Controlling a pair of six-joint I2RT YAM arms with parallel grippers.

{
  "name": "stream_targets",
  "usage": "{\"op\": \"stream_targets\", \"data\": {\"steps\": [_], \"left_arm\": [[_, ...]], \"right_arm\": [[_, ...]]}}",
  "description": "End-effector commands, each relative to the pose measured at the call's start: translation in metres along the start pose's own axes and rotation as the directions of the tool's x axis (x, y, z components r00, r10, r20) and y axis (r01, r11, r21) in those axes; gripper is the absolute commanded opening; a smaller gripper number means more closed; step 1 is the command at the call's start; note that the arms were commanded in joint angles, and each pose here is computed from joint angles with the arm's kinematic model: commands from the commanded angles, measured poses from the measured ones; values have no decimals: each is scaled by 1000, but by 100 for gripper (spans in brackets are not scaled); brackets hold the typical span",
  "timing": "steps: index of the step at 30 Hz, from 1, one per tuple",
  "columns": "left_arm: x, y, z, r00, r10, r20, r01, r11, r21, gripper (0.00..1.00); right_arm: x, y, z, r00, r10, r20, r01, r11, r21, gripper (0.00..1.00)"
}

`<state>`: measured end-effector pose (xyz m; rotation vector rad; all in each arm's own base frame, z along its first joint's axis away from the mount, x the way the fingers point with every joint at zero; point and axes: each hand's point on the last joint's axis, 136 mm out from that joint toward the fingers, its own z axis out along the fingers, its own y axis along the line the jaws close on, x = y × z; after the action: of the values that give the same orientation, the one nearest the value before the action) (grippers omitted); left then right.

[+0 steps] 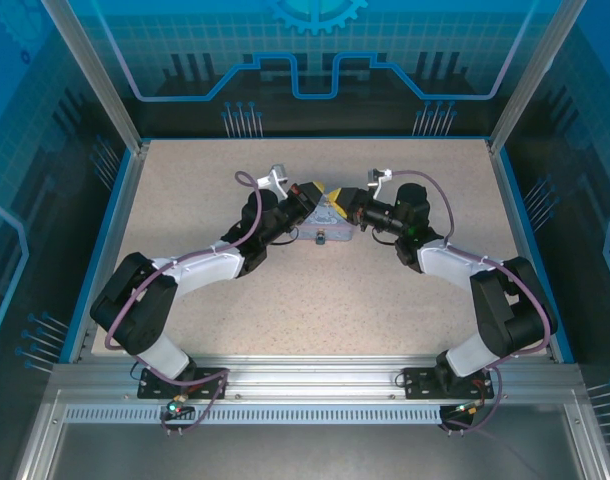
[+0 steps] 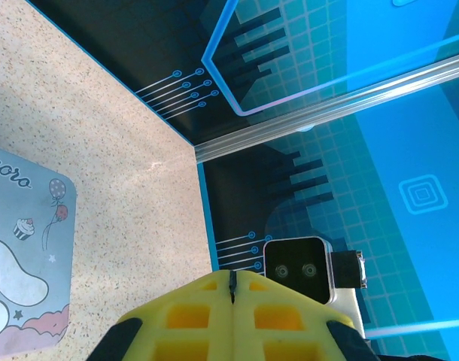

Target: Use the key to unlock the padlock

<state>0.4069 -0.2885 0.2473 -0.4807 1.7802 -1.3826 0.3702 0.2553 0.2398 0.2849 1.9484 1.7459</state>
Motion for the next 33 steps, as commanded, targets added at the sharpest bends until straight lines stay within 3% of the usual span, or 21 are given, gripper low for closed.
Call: {"op": "stream_targets", "data": {"steps": [1, 12, 21, 33], "left_arm": [[6, -12, 6, 1000, 17, -26, -17, 1000, 26, 0], [9, -12, 6, 999, 19, -31, -18, 1000, 26, 0], [10, -9, 4, 999, 17, -30, -16, 1000, 19, 0], [7, -10, 0, 1000, 19, -13, -18, 1000, 22, 0]], "right_arm": [[-7, 16, 1, 999, -37, -1, 37, 998, -47, 18], [-6, 15, 3, 999, -34, -5, 34, 998, -46, 13], [-8, 15, 0, 999, -33, 2, 33, 998, -44, 0], [-8, 12, -3, 999, -35, 2, 35, 999, -36, 0]]}}
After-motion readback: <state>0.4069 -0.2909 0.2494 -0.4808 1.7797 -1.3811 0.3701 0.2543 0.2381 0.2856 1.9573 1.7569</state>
